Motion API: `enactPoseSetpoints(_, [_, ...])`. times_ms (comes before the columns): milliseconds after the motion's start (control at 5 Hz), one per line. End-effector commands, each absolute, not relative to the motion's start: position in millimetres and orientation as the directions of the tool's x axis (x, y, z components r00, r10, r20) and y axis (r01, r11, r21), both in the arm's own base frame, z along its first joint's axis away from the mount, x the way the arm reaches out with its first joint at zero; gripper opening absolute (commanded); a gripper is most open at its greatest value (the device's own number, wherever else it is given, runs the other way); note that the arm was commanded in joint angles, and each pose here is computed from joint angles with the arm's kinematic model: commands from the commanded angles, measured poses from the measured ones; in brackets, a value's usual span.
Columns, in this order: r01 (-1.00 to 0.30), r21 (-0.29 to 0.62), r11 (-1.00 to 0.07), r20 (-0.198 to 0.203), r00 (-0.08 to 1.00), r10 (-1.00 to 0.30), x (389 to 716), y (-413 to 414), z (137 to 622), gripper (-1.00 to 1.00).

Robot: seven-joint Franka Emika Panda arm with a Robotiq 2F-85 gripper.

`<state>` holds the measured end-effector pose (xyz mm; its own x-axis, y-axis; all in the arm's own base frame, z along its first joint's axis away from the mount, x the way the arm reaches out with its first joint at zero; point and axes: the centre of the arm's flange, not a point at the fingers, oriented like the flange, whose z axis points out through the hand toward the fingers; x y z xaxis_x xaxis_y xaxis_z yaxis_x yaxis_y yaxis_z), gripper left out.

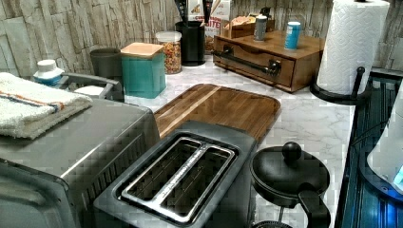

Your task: Open the drawer.

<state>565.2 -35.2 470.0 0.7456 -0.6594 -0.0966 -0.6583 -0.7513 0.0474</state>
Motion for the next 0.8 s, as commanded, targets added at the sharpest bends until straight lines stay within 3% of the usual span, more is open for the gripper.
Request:
enactPoseSetpoints(200, [-0.661,0.044,-0.749,-0.102,0.743,-0.662,564.8,-36.4,469.0,1.00])
enactPoseSetpoints(400, [-0.644,0.045,-0.764,-0.058,0.761,-0.646,558.1,-40.4,457.9,1.00])
enactPoseSetpoints(800, [-0.615,0.057,-0.786,-0.012,0.787,-0.617,551.5,-108.9,438.4,1.00])
